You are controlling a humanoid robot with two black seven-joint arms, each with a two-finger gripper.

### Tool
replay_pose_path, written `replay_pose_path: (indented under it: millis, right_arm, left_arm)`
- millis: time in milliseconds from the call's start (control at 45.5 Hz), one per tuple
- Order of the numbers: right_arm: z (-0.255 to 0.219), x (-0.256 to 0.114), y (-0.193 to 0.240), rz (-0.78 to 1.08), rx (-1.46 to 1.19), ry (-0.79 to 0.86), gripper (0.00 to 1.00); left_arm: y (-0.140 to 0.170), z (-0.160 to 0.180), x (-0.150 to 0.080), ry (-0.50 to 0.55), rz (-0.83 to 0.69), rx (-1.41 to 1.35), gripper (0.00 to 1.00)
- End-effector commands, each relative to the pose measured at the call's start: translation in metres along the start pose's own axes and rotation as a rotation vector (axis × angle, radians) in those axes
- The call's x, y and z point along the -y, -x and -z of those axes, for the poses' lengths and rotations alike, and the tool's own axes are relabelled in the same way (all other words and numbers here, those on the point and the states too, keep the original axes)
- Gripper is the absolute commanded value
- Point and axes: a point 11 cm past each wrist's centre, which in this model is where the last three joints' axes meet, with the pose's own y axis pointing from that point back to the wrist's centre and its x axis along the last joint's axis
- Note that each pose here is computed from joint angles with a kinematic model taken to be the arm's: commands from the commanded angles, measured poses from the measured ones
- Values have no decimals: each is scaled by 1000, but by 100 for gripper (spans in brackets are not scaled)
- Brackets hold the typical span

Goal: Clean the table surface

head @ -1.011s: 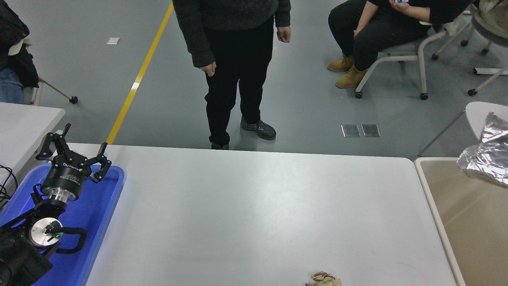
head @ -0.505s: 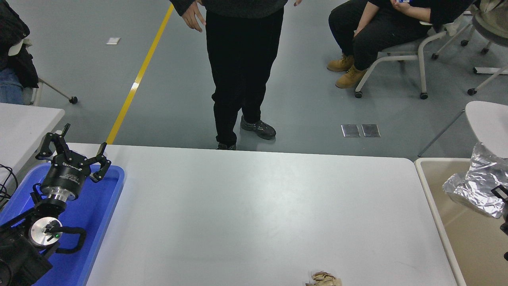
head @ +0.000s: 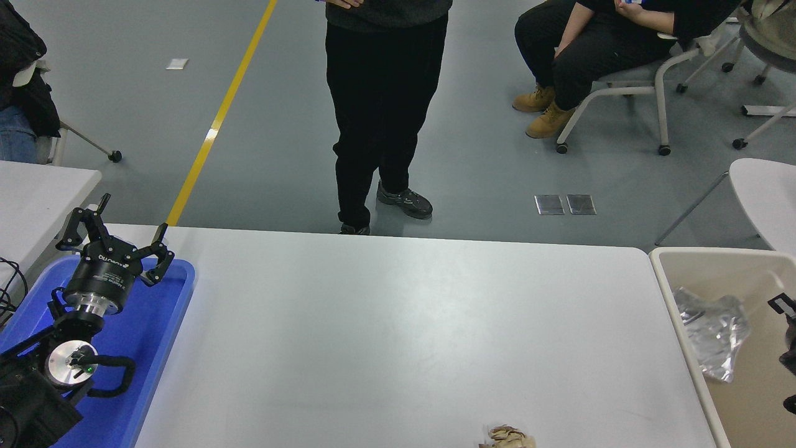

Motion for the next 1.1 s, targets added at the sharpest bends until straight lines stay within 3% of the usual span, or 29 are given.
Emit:
replay_pose_path:
  millis: [0,286,549,813,1077]
  right_arm:
    - [2,3,-26,-35,60,-1,100]
    - [37,-12,-43,76,179,-130,100]
    - [109,-34,-49,156,486,-301,100]
    - [189,-58,17,331,777,-356,100]
    - [233,-80,59,451,1039,-346,100]
  left_arm:
    - [0,0,0,0,0,0,100]
    - [0,0,0,0,0,0,100]
    - [0,0,0,0,1,-1,100]
    - [0,1,0,-1,0,-1,100]
    - [0,0,0,0,1,-1,100]
